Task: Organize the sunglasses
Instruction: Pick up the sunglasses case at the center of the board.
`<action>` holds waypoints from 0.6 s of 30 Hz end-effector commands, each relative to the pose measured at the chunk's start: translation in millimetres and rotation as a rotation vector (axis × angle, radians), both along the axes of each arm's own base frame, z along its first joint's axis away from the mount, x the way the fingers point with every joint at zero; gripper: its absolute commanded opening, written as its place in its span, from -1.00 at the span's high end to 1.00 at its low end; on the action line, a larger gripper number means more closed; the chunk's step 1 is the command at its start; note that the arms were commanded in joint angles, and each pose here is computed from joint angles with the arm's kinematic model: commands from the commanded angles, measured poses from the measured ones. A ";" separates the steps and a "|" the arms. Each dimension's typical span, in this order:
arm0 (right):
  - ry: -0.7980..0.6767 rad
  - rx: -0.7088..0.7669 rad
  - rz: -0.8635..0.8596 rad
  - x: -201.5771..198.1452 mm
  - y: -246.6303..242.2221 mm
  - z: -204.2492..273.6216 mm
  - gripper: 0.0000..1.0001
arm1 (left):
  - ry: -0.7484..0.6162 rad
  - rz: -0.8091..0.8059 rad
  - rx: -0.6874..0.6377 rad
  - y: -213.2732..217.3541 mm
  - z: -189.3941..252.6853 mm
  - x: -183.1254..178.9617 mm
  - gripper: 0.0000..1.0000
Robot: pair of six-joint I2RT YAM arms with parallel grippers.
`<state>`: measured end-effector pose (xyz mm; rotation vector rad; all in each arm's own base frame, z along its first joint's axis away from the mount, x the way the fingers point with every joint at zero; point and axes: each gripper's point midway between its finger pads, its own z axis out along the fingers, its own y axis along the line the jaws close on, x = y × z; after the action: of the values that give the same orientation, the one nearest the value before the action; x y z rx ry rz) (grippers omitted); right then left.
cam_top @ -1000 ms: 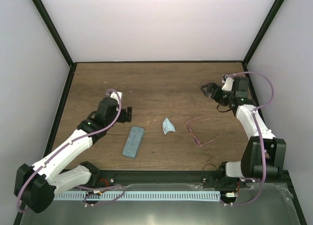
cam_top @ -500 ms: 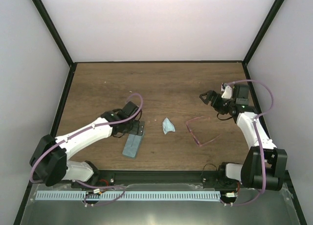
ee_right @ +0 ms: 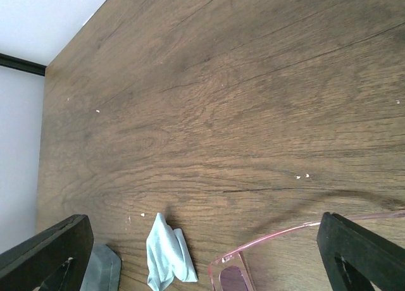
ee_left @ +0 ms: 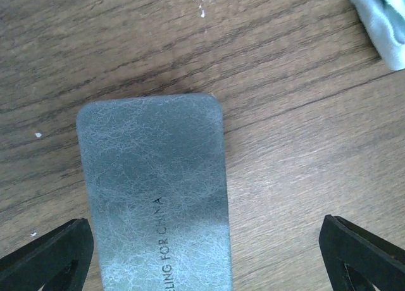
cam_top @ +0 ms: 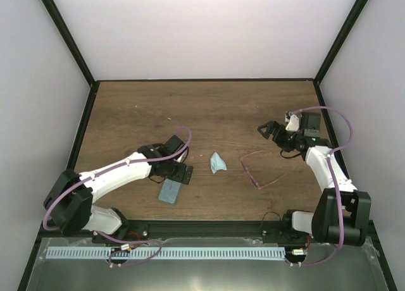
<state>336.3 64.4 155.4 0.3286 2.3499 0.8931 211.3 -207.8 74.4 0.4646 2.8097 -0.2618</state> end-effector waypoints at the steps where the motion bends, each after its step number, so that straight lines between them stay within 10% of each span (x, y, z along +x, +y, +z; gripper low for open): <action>1: -0.003 -0.001 -0.004 2.8 -1.5 1.0 -1.00 | 0.041 -0.030 0.036 3.0 -10.8 -7.8 -1.00; 18: 0.026 -0.013 0.011 -1.6 -1.3 -10.1 -1.00 | 0.074 -0.024 0.112 9.2 -41.6 -6.4 -0.82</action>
<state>336.5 64.5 147.7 0.3354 2.3699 0.8950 205.8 -198.6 38.5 0.5099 2.9011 -0.1410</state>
